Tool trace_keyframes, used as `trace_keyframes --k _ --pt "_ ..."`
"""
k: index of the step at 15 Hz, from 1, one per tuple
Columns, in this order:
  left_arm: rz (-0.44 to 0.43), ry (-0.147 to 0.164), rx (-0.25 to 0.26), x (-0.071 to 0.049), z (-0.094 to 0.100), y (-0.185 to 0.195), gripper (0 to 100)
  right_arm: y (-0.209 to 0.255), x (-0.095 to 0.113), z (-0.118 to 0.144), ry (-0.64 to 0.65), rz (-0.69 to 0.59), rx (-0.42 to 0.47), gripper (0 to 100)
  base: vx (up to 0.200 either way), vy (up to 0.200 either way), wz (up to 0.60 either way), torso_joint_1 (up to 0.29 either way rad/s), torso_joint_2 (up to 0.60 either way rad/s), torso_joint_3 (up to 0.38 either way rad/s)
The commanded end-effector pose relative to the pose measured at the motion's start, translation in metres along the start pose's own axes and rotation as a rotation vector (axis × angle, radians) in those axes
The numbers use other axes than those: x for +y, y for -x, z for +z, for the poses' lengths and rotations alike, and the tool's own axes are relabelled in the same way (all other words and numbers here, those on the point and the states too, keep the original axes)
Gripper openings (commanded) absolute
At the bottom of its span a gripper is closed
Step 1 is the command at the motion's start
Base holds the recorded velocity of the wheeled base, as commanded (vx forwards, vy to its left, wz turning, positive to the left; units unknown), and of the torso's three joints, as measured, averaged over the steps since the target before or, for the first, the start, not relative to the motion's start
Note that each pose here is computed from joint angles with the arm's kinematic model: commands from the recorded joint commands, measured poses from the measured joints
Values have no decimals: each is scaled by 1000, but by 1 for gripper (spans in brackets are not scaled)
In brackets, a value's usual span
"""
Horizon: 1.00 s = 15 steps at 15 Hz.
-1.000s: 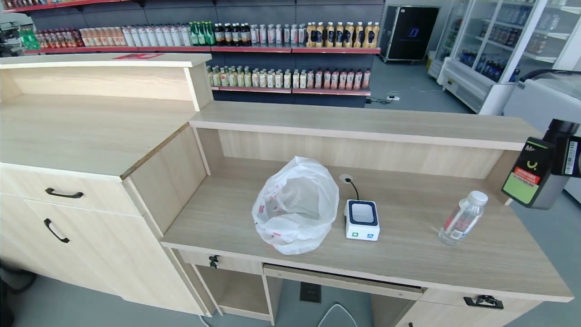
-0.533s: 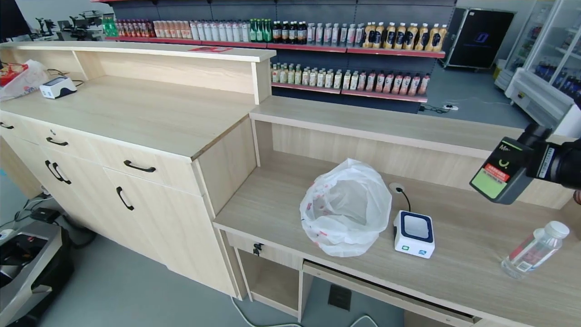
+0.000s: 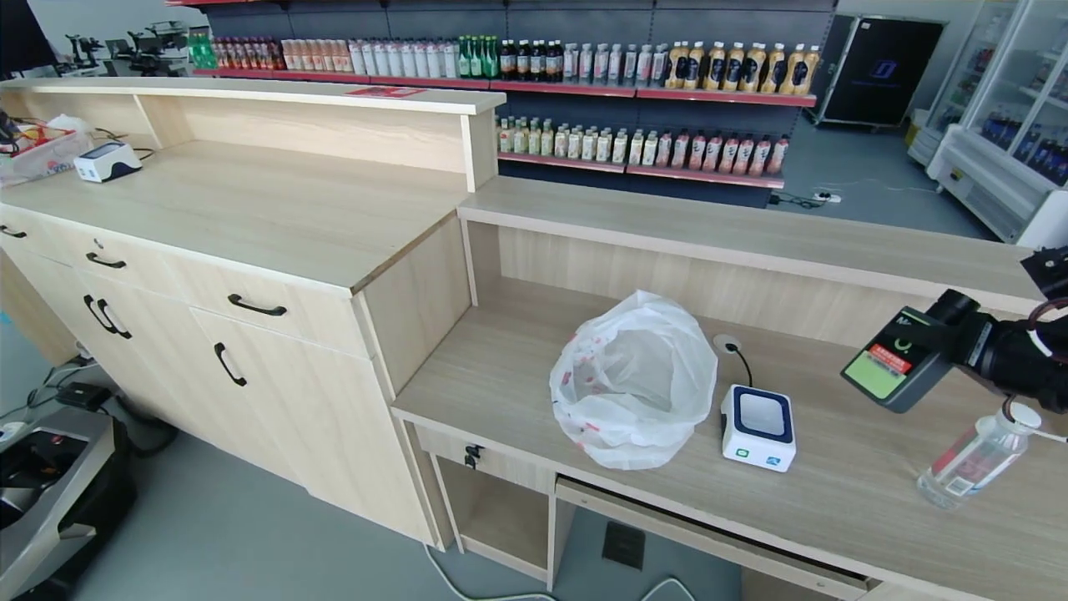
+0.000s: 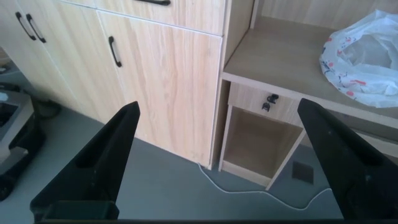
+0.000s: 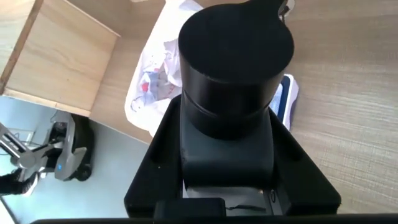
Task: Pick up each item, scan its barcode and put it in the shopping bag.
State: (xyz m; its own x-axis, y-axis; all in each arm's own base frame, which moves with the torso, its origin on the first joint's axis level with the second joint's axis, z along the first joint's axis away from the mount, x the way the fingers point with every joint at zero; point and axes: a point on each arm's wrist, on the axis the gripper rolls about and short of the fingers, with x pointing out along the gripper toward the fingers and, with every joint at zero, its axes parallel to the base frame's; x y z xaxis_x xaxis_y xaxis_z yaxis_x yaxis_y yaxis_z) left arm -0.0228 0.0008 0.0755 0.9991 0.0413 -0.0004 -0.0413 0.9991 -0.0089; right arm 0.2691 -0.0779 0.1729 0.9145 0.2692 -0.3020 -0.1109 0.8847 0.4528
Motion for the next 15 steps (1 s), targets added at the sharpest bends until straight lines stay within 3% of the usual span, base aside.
trace_keyframes --k 1,3,9,15 --pt "0 0 0 0 0 0 100 -17 -27 -15 -59 -11 61 0 0 0 0 0 0 0" --pt "0 0 0 0 0 0 100 -25 -44 -21 -58 -1 51 0 0 0 0 0 0 0" --pt "0 0 0 0 0 0 100 -34 -68 -29 -64 -7 53 0 0 0 0 0 0 0" --pt "0 0 0 0 0 0 100 -49 -78 -42 -38 -3 83 0 0 0 0 0 0 0"
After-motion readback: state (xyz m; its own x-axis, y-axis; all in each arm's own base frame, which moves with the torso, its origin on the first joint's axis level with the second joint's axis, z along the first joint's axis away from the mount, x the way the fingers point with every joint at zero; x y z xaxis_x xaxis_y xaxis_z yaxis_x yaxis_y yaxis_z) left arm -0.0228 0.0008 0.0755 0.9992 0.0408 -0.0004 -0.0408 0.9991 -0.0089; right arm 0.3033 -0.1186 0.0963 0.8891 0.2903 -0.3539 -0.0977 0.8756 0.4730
